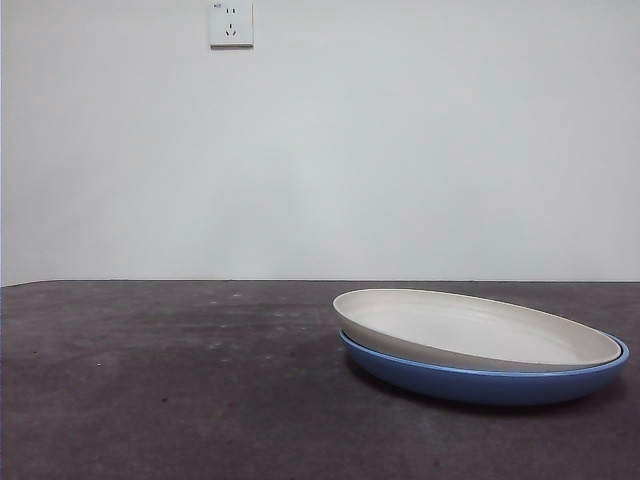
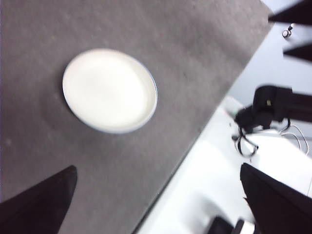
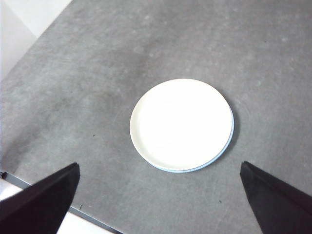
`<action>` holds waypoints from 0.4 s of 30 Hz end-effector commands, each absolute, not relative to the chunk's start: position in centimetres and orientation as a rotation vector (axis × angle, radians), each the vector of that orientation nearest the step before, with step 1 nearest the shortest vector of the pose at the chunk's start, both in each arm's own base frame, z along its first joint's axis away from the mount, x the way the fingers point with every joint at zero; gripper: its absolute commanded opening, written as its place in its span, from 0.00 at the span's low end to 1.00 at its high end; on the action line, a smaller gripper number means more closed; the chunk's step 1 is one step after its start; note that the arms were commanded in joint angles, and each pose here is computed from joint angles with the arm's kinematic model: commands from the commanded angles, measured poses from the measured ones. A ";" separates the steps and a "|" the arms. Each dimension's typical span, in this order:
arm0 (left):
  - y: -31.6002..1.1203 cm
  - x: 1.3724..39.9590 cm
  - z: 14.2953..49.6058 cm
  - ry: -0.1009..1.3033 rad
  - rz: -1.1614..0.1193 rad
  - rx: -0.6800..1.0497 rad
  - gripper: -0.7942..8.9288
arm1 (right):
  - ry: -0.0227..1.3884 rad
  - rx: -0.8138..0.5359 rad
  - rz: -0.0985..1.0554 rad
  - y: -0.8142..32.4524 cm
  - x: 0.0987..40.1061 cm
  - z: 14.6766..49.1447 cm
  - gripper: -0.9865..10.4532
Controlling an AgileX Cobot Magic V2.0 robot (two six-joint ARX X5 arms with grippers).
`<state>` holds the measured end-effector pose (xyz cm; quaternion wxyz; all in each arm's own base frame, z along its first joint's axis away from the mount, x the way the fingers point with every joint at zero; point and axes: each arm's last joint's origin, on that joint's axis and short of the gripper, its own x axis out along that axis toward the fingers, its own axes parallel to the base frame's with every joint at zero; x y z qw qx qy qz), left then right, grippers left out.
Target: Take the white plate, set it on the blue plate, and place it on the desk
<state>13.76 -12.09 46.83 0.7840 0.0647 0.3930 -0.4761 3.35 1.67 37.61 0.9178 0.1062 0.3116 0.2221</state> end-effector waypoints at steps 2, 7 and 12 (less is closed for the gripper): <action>-10.1 11.0 45.2 0.800 -1.049 0.157 0.70 | 0.647 0.271 0.440 1.7 3.5 38.1 0.59; -7.4 7.6 43.5 0.713 -1.059 0.150 0.70 | 0.717 0.301 0.428 1.8 3.6 37.7 0.59; -5.0 4.5 42.5 0.628 -1.068 0.144 0.70 | 0.814 0.333 0.439 1.9 3.9 37.2 0.59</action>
